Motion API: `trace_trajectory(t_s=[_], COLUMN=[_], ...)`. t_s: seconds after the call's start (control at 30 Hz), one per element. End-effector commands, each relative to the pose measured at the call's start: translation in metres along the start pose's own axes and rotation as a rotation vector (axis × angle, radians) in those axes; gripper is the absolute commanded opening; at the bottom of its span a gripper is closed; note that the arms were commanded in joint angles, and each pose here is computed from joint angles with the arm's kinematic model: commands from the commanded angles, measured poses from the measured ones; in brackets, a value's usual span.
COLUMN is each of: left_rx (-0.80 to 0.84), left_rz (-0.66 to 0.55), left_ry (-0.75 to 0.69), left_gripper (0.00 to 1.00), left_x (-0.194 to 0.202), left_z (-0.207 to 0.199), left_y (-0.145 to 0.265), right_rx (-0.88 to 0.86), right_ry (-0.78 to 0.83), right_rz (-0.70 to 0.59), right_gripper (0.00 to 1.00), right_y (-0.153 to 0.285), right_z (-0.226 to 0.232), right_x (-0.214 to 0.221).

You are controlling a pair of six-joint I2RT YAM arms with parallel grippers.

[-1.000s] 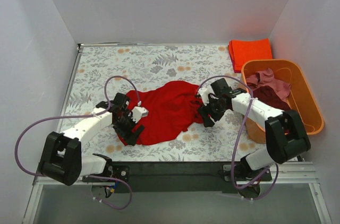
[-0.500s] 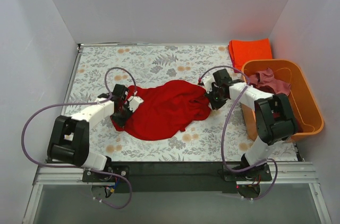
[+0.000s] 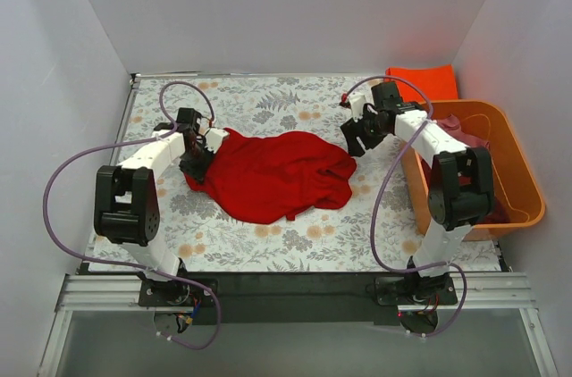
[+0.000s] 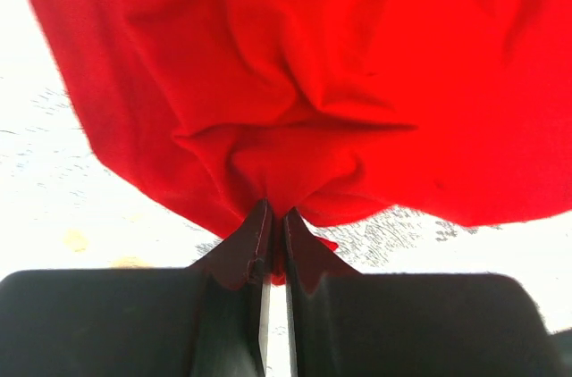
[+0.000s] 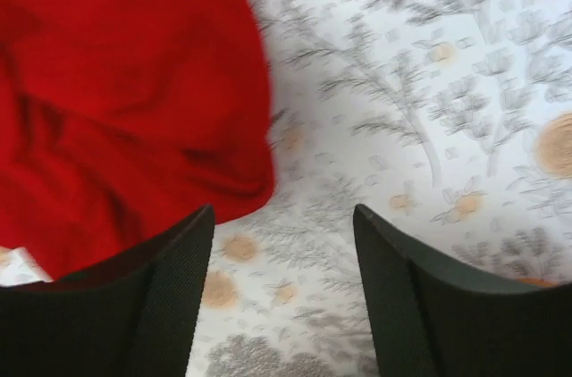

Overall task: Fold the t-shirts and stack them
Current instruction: Flatten the tshirt out

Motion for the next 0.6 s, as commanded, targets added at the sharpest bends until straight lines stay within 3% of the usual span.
trace_trajectory(t_s=[0.0,0.17,0.4,0.53,0.57], left_rx=[0.037,0.039,0.044,0.044,0.045], left_rz=[-0.010,-0.018,-0.020,-0.016,-0.015], left_ry=[0.021,0.028,0.039,0.043,0.044], left_gripper=[0.00,0.00,0.00,0.00,0.00], left_x=[0.003,0.004,0.007,0.012,0.014], left_z=[-0.010,-0.012,-0.016,-0.021,-0.022], left_y=[0.005,0.005,0.007,0.007,0.008], right_rx=[-0.191,-0.228,-0.132,-0.099,-0.082], right_ry=[-0.037,-0.076,-0.069,-0.055,-0.043], right_rz=[0.052,0.117,0.181,0.221,0.226], right_gripper=[0.77,0.77,0.74,0.55,0.35], right_y=[0.028,0.014,-0.021,-0.031,-0.032], right_z=[0.045,0.076,0.078,0.074,0.072], right_x=[0.023,0.058,0.084,0.095,0.096])
Point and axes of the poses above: each gripper's point midway between its finger pads, its own y axis back along the fingers, its own z axis along the line the jaws close on, x = y × z, the point moved 6 cm from there along y, back along the fingers, and after that the axes turned 14 degrees about -y, right-handed, at the moved point
